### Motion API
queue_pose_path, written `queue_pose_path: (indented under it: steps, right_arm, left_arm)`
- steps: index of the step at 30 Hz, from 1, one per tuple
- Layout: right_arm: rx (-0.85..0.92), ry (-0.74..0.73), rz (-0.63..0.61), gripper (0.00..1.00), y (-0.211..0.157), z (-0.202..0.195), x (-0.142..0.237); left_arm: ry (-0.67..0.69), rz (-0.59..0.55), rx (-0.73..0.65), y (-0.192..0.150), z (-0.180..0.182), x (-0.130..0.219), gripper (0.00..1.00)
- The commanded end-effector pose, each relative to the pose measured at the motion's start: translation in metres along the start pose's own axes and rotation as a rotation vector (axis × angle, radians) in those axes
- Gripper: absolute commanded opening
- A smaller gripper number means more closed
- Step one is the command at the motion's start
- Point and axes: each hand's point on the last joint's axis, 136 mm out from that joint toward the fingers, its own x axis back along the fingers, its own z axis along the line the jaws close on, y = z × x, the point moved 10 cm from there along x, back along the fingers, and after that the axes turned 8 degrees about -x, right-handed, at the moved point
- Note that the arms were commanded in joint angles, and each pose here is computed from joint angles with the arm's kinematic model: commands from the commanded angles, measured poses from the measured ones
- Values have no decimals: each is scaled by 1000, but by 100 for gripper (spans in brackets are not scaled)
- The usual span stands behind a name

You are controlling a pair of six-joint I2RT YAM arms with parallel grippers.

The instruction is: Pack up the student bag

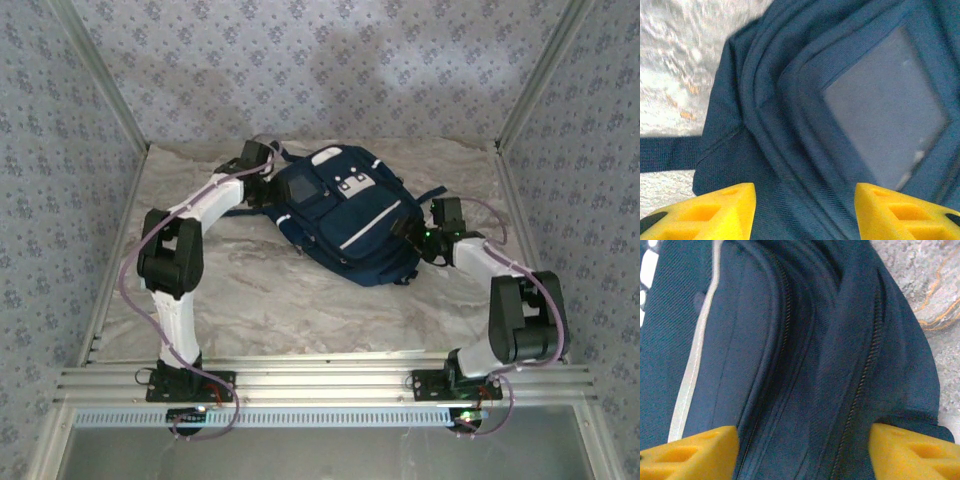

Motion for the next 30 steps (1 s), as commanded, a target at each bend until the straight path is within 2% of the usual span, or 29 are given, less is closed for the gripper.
queue_pose_path:
  steps: [1, 3, 5, 10, 13, 17, 19, 22, 26, 30]
  right_arm:
    - [-15, 18, -33, 57, 15, 6, -10]
    - [-25, 25, -50, 51, 23, 7, -16]
    - [-20, 26, -62, 51, 32, 10, -21]
    - [58, -2, -86, 58, 58, 25, -36]
    - [84, -19, -71, 66, 76, 37, -46]
    - [141, -21, -71, 72, 93, 52, -46]
    - [147, -13, -85, 73, 96, 55, -40]
    - [186, -31, -117, 75, 97, 60, -21]
    - [231, -72, -171, 75, 89, 63, 11]
    - [238, -62, -148, 75, 66, 56, 27]
  left_arm:
    - [-5, 85, -4, -18, 3, -20, 51]
    - [-25, 124, 11, -26, 5, -29, 47]
    - [-47, 159, 27, -37, 6, -33, 42]
    - [-112, 203, 70, -68, 3, -24, 37]
    - [-149, 208, 71, -84, -7, -11, 35]
    - [-127, 199, 16, -95, -21, 9, 38]
    - [-93, 174, -33, -94, -27, 23, 43]
    - [-85, 120, -108, -87, -42, 45, 47]
    - [-118, 78, -197, -78, -63, 64, 50]
    - [-156, 98, -254, -78, -86, 60, 50]
